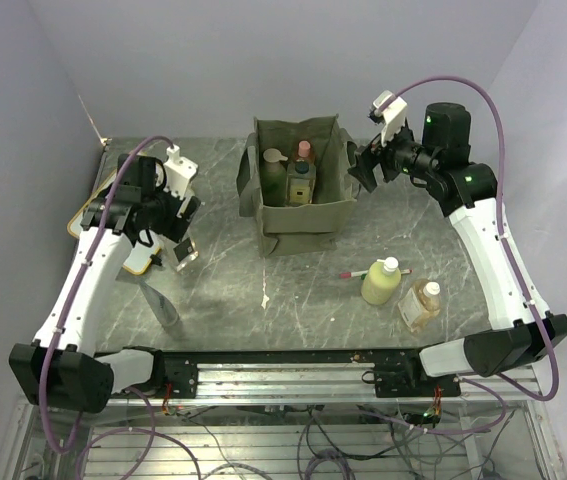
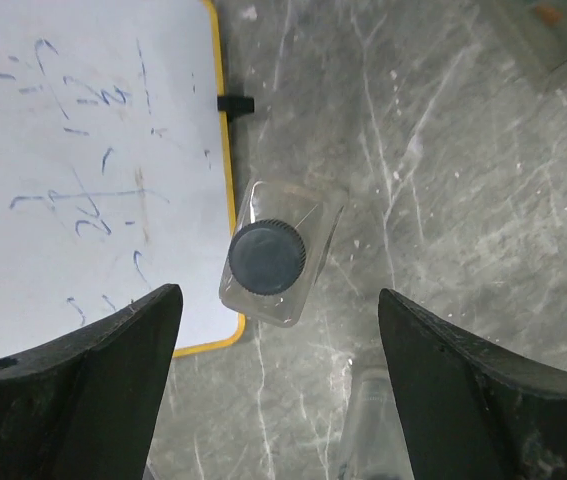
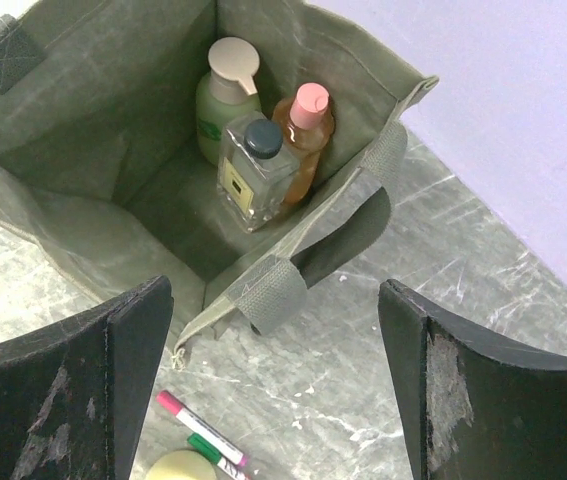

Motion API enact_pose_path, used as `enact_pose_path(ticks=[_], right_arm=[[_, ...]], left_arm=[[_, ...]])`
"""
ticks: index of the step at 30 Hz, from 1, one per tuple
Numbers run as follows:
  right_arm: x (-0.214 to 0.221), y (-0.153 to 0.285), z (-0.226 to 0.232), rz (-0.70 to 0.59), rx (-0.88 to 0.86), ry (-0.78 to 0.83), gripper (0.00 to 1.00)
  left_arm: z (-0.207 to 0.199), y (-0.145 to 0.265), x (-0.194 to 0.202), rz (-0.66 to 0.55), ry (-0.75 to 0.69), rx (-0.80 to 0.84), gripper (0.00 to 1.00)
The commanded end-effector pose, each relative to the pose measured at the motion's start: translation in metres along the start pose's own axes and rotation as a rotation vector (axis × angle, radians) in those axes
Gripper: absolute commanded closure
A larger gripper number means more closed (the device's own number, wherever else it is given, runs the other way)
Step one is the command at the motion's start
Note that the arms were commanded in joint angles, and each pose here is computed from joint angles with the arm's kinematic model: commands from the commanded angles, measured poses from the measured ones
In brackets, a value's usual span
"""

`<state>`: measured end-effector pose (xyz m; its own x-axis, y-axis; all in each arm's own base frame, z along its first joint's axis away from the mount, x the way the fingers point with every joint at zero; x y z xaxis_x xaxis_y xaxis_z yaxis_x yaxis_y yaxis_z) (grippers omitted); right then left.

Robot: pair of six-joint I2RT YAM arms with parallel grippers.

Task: Place the personal care products into the canvas bag
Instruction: Pick up the care product from the center of the board.

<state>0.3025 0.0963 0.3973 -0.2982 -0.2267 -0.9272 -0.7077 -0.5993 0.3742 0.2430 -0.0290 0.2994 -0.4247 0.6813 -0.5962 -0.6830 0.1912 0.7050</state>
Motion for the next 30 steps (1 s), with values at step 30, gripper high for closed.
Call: enact_pose_path(ticks=[30], right_arm=[[0.002, 0.007, -0.021, -0.037, 0.032, -0.067, 0.14]], left_arm=[[0.013, -0.081, 0.026, 0.194, -0.031, 0.281, 0.35]])
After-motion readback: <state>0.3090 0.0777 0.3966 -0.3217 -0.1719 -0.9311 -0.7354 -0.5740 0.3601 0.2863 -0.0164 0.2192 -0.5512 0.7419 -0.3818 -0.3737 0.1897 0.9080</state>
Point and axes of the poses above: each gripper's point midway between its finger pads, its own y axis back along the fingers, its own z axis along the line the jaws close on, x = y × z, the point moved 10 cm from there along y, back along the fingers, and after that the axes turned 15 degrees about -y, right-handed, at the moved point
